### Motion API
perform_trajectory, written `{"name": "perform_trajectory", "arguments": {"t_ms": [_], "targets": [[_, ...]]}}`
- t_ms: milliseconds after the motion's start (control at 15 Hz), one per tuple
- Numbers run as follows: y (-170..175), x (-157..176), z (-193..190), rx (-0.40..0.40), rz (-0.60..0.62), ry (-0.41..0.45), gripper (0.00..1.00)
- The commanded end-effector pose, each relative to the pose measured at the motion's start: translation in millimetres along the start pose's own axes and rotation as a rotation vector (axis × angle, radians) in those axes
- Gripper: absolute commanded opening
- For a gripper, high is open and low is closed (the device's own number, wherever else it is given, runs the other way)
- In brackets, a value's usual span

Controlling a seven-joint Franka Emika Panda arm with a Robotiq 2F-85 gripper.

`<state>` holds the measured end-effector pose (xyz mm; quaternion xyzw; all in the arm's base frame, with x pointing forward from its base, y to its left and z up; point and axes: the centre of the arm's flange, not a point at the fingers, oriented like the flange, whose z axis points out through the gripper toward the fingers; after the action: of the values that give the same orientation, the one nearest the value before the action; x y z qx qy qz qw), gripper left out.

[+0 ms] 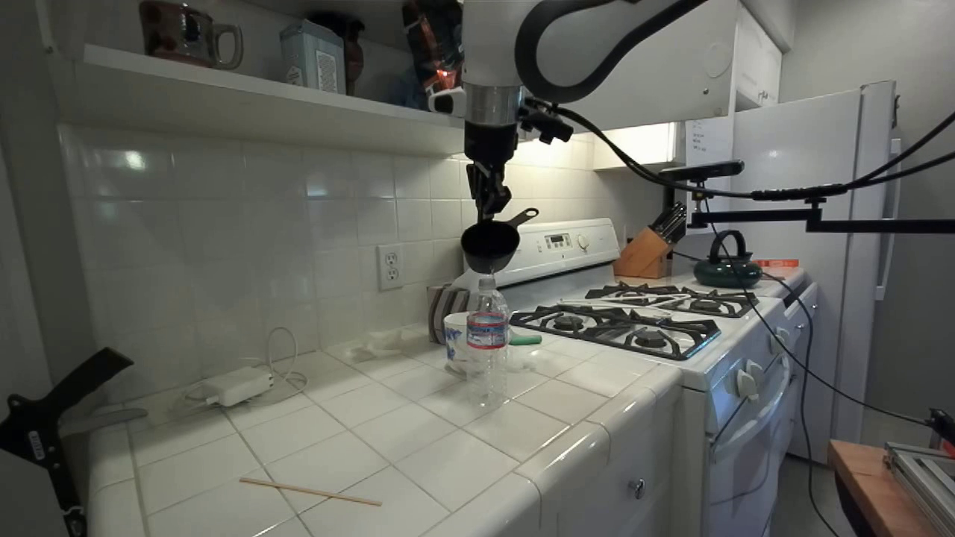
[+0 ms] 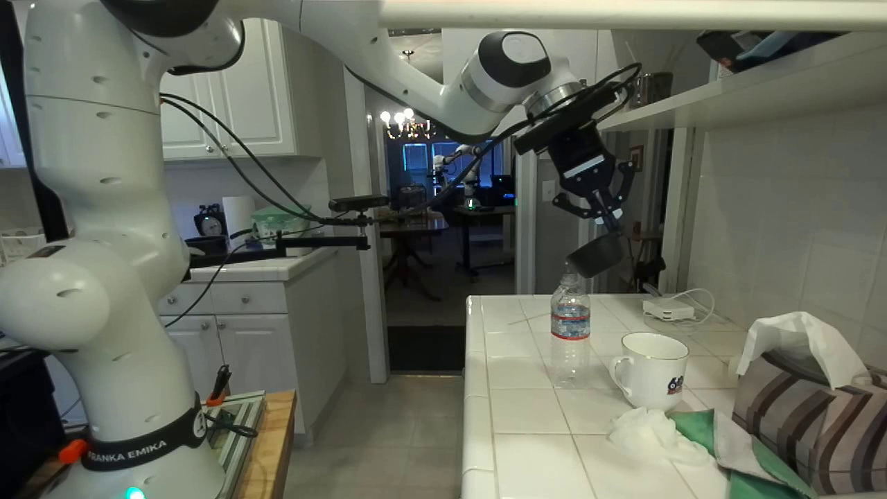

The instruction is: Pour the contents in the black pot inside the water bottle

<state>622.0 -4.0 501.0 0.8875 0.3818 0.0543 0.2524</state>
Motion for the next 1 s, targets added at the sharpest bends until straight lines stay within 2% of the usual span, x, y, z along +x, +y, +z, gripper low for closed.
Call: {"name": "perform_trajectory", "arguments": {"t_ms": [0,933], "targets": [[-10.6,-2.7,-4.5,-0.055,0.006,-0.001,0.01],[-18.8,5.1,-3.4,-0.102,0.003,-0.012,0.01]]}}
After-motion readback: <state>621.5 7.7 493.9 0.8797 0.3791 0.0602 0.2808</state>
